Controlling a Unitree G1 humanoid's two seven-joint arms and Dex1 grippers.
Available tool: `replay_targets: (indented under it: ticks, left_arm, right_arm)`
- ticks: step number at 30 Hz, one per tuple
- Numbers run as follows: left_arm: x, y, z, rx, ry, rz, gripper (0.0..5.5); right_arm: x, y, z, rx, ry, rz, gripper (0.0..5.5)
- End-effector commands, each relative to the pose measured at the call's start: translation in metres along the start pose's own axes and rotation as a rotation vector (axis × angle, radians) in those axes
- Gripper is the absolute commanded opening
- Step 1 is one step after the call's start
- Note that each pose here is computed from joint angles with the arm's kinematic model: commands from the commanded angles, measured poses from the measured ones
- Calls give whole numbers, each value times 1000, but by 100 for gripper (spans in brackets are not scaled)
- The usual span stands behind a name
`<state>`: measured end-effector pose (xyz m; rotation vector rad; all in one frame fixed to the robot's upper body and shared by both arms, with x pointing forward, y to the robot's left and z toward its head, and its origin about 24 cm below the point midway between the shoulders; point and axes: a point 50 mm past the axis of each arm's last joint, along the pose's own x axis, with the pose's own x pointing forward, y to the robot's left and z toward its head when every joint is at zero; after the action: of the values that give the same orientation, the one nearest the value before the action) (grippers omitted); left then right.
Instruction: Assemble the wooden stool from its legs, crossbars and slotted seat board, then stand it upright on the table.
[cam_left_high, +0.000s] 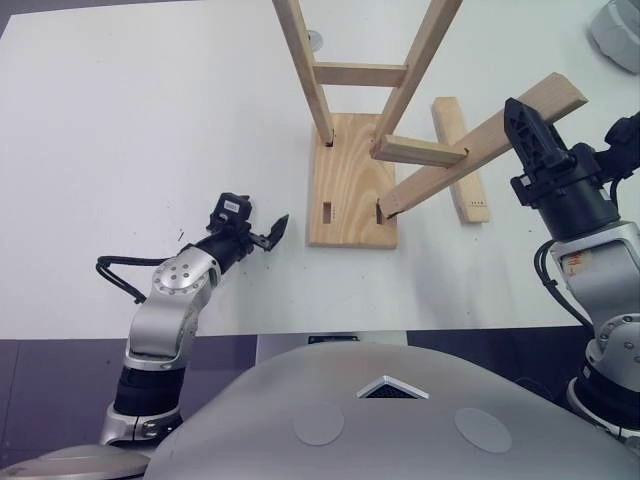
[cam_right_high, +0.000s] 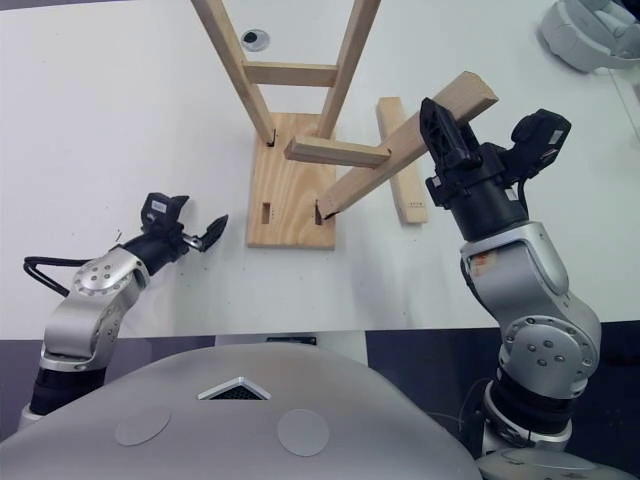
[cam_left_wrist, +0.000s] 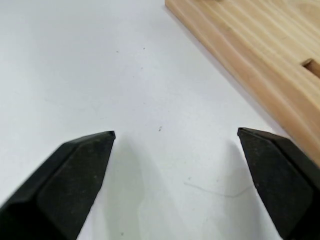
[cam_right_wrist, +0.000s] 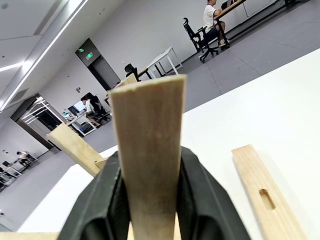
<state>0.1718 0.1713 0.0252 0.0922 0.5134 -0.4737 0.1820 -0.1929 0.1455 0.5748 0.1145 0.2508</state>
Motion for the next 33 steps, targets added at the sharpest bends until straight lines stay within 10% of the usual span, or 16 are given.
replay_targets:
  ticks: [1, 14, 33]
  left_arm:
    - [4, -2, 14, 32, -25, 0, 452]
    - [13, -13, 4, 106, 148, -34, 452]
    - [29, -15, 41, 23, -7, -3, 452]
  right_arm:
    - [2, -7, -10, -43, 21, -54, 105]
    - [6, 4, 12, 89, 44, 97, 105]
    - [11, -5, 10, -173, 18, 1, 105]
